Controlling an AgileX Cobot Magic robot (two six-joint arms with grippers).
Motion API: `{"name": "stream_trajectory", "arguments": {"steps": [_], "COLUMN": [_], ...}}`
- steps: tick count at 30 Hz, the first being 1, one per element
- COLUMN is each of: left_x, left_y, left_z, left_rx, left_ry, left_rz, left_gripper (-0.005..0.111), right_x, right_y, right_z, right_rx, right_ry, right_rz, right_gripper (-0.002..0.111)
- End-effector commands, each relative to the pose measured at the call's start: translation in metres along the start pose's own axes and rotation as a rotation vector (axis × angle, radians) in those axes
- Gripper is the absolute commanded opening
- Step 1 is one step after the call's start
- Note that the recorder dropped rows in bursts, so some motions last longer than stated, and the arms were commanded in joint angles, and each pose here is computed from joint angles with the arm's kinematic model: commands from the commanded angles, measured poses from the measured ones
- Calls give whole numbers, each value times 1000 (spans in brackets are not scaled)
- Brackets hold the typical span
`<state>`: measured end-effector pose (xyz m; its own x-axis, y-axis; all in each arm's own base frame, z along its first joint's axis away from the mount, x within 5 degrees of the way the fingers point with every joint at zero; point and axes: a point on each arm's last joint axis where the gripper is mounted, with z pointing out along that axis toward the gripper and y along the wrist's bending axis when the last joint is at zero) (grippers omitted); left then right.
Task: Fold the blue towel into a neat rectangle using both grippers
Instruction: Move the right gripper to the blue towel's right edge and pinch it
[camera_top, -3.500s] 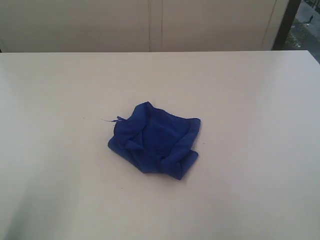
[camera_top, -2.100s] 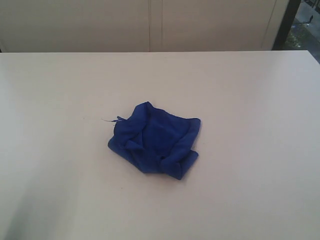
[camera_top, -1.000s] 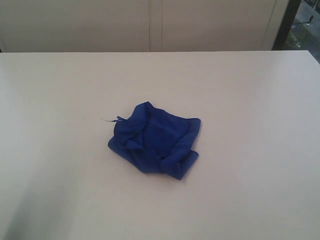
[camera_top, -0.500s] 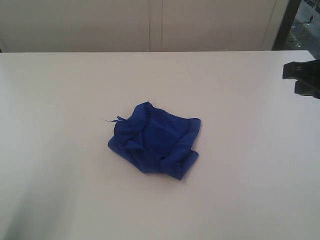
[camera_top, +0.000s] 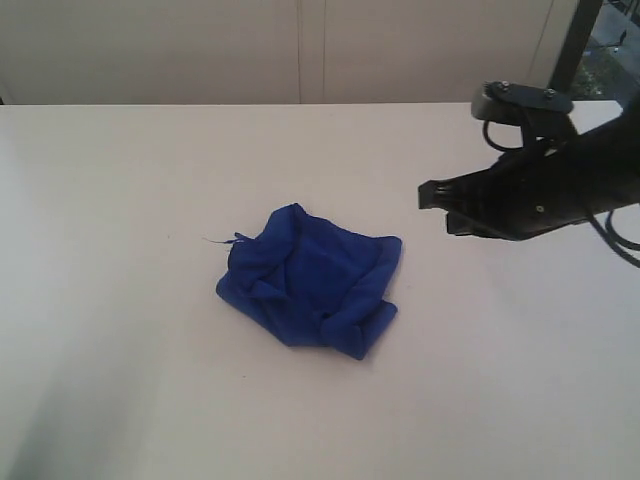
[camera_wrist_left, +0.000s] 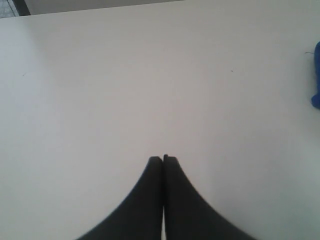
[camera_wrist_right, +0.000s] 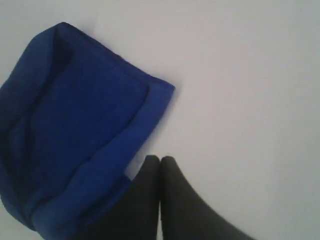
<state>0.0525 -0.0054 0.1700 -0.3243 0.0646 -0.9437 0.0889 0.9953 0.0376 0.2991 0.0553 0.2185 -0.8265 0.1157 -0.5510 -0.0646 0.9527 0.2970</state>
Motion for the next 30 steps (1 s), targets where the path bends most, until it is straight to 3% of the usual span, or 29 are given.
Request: {"name": "stream_trajectory", "arguments": {"steps": [1, 14, 21, 30], "left_x": [1, 1, 1, 1], "left_y": [0, 0, 0, 0], "left_z": [0, 0, 0, 0], "left_rx": [4, 4, 4, 4], "left_ry": [-3, -3, -3, -3], "left_rz": [-10, -10, -10, -10], "left_gripper": [0, 0, 0, 0], "right_x": [-13, -30, -28, -22], "right_y": [13, 24, 18, 13], "right_z": [23, 102, 116, 131], "right_rx": [-22, -28, -3, 14], "right_ry": [-6, 48, 37, 39], "right_rz": [-23, -18, -13, 39], "right_gripper": [0, 2, 18, 19]}}
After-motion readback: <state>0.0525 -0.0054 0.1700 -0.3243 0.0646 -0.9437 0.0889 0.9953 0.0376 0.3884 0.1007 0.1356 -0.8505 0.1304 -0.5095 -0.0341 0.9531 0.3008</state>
